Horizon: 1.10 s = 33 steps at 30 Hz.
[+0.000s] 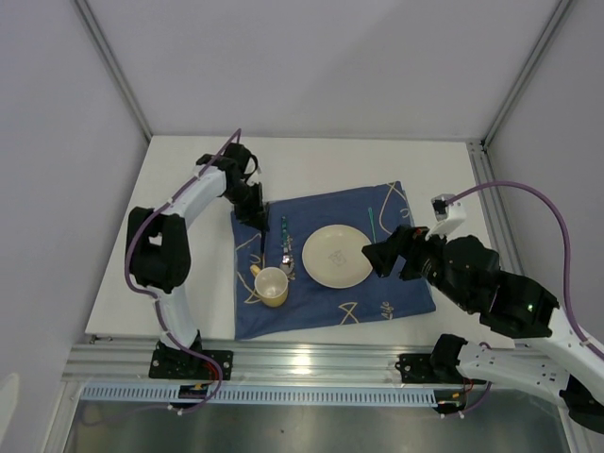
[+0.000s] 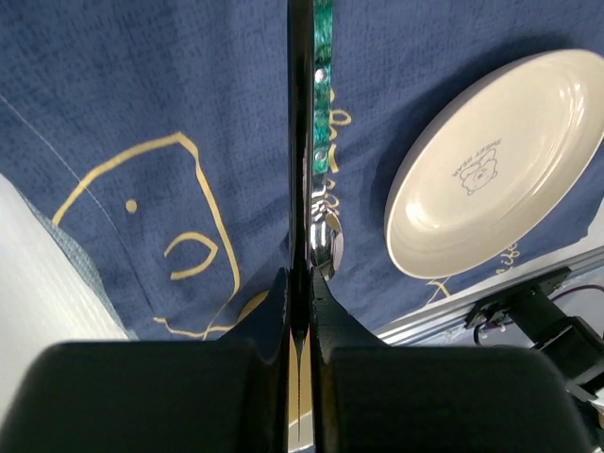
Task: Set the dinner table for one person
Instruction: Place the knife on the napkin.
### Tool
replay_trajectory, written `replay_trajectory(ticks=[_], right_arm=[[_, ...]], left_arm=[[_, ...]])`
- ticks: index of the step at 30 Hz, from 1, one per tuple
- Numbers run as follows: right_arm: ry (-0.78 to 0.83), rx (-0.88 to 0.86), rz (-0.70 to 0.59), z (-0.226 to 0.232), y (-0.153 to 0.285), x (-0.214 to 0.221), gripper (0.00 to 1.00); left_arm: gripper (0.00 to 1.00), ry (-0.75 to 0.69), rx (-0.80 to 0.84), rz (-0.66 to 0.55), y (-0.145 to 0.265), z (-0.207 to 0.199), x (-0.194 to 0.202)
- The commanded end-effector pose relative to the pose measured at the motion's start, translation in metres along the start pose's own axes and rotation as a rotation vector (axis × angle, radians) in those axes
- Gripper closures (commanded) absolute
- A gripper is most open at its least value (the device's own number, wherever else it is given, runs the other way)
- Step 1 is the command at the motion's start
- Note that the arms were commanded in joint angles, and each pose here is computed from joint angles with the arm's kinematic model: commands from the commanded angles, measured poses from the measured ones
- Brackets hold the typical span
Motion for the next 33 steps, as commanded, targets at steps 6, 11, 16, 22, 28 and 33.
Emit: replay_trajectory(ticks=[6, 11, 16, 22, 28, 33], right_arm=[[-0.026, -0.011, -0.018, 0.005, 0.001, -0.002, 0.12], [-0.024, -0.014, -0.015, 0.007, 0.001, -0.001, 0.12], [-0.017, -0.011, -0.019, 0.008, -0.001, -0.001, 0.12], [-0.003, -0.009, -0.018, 0.011, -0.005, -0.001, 0.12], [0.007, -0.008, -0.011, 0.013, -0.009, 0.001, 0.12], [0.009, -0.009, -0.016, 0.014, -0.009, 0.000, 0.12]], left_arm=[[1.00, -0.009, 0.165, -0.104, 0.012, -0.003, -0.023], [1.00, 0.019, 0.168, -0.105, 0.000, -0.001, -0.029], [0.99, 0.042, 0.156, -0.106, -0.017, 0.008, -0.027], [1.00, 0.075, 0.112, -0.116, -0.027, 0.014, -0.030], [1.00, 0.080, 0.099, -0.119, -0.033, 0.017, -0.032], [1.00, 0.089, 0.091, -0.094, -0.040, 0.021, -0.028]])
Point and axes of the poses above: each gripper's point midway between its finger pads, its own y axis back along the fingers, its own z axis along the line the jaws close on, x = y × z, the point moved 8 cm from there along y, back along the fingers, and after that the axes turned 8 degrees about y, right-handed, at the moved point
